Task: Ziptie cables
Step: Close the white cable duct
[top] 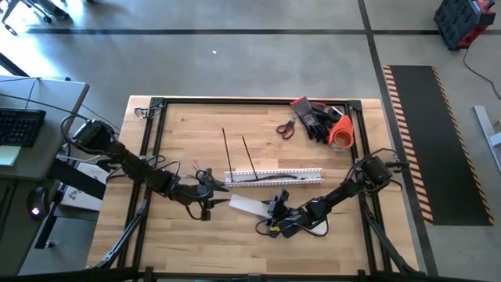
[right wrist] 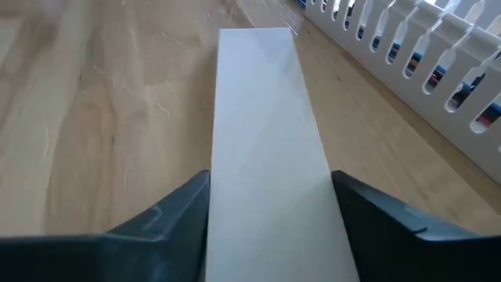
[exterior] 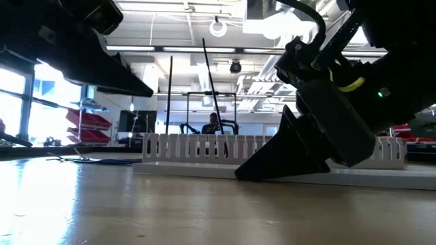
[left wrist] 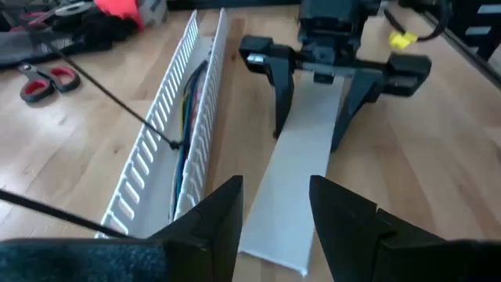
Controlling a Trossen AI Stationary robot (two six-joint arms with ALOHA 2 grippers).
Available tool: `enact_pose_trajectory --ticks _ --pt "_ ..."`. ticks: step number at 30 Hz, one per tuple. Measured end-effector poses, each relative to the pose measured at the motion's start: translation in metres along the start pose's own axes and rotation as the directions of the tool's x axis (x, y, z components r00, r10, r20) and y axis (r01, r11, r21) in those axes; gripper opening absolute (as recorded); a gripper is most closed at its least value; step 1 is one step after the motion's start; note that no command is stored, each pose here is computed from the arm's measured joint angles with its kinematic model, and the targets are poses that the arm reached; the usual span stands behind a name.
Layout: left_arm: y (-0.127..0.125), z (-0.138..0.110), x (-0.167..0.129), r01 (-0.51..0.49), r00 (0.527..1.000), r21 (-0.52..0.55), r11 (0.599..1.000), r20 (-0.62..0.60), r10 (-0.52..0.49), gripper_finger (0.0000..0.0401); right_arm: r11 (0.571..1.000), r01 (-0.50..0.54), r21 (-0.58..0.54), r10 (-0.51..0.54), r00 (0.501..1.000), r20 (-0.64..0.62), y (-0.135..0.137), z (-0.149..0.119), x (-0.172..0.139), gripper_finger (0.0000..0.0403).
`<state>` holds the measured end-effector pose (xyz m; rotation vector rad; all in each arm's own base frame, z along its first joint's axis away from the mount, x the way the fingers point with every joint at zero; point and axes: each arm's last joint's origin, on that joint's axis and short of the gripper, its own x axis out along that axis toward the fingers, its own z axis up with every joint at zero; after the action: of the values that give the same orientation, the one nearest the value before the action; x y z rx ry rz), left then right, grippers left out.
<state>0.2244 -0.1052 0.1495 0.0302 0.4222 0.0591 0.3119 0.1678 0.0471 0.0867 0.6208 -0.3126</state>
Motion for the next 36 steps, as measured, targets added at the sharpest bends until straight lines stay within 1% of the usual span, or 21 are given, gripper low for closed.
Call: enact_pose_trajectory --ticks 1,4,7,11,12,14,16,19,20,22,24,27,29,30,33,36 --pt "-0.001 0.002 0.000 0.002 1.000 -0.002 1.000 0.005 -0.002 0.0133 1.000 0.000 -0.004 0.000 1.000 -0.002 0.000 0.000 0.000 0.0211" --pt "-0.004 0.009 0.001 0.008 1.000 -0.005 1.000 0.024 -0.008 0.0133 1.000 -0.004 -0.014 0.004 1.000 -0.004 0.000 0.000 0.000 0.0211" --pt "-0.007 0.022 -0.003 0.013 0.998 0.020 1.000 0.064 -0.015 0.0130 0.998 -0.035 -0.047 0.034 0.999 -0.012 -0.002 0.008 -0.004 0.0211" --pt "-0.004 0.042 -0.019 0.033 0.993 0.061 0.998 0.108 -0.039 0.0120 0.982 -0.100 -0.159 0.098 0.995 -0.020 -0.009 0.033 -0.016 0.0211" --pt "-0.002 0.046 -0.023 0.051 0.991 0.069 0.996 0.117 -0.059 0.0115 0.976 -0.104 -0.193 0.101 0.995 -0.024 -0.013 0.039 -0.020 0.0211" --pt "0.004 0.054 -0.033 0.086 0.985 0.070 0.994 0.141 -0.095 0.0096 0.967 -0.134 -0.216 0.140 0.990 0.011 -0.018 0.059 -0.027 0.0211" --pt "0.012 0.059 -0.040 0.095 0.980 0.080 0.992 0.168 -0.107 0.0067 0.963 -0.132 -0.236 0.148 0.988 0.052 -0.027 0.081 -0.034 0.0211" --pt "0.025 0.062 -0.045 0.099 0.975 0.102 0.990 0.188 -0.117 0.0015 0.957 -0.129 -0.261 0.153 0.985 0.074 -0.046 0.104 -0.037 0.0211" --pt "0.030 0.064 -0.044 0.102 0.974 0.100 0.990 0.191 -0.120 0.0008 0.956 -0.133 -0.262 0.158 0.985 0.075 -0.054 0.111 -0.037 0.0211" --pt "0.043 0.066 -0.040 0.111 0.973 0.091 0.990 0.191 -0.126 0.0007 0.962 -0.140 -0.235 0.162 0.984 0.078 -0.073 0.129 -0.035 0.0211" --pt "0.057 0.068 -0.036 0.135 0.970 0.095 0.986 0.190 -0.151 0.0002 0.965 -0.154 -0.210 0.169 0.984 0.051 -0.092 0.141 -0.026 0.0211" --pt "0.081 0.067 -0.028 0.163 0.972 0.081 0.983 0.160 -0.174 0.0001 0.960 -0.203 -0.195 0.202 0.979 -0.027 -0.119 0.145 -0.010 0.0211" --pt "0.094 0.063 -0.022 0.183 0.974 0.070 0.981 0.123 -0.190 0.0000 0.955 -0.235 -0.181 0.232 0.972 -0.039 -0.132 0.149 -0.004 0.0211" --pt "0.099 0.060 -0.019 0.182 0.977 0.060 0.982 0.105 -0.187 0.0000 0.957 -0.234 -0.170 0.231 0.972 -0.040 -0.138 0.151 -0.002 0.0211" --pt "0.110 0.049 -0.010 0.166 0.986 0.047 0.985 0.021 -0.167 0.0000 0.958 -0.236 -0.162 0.228 0.971 -0.069 -0.153 0.150 0.003 0.0211" --pt "0.115 0.041 -0.001 0.155 0.988 0.037 0.987 -0.032 -0.154 0.0000 0.951 -0.265 -0.159 0.258 0.964 -0.067 -0.158 0.150 0.008 0.0211"
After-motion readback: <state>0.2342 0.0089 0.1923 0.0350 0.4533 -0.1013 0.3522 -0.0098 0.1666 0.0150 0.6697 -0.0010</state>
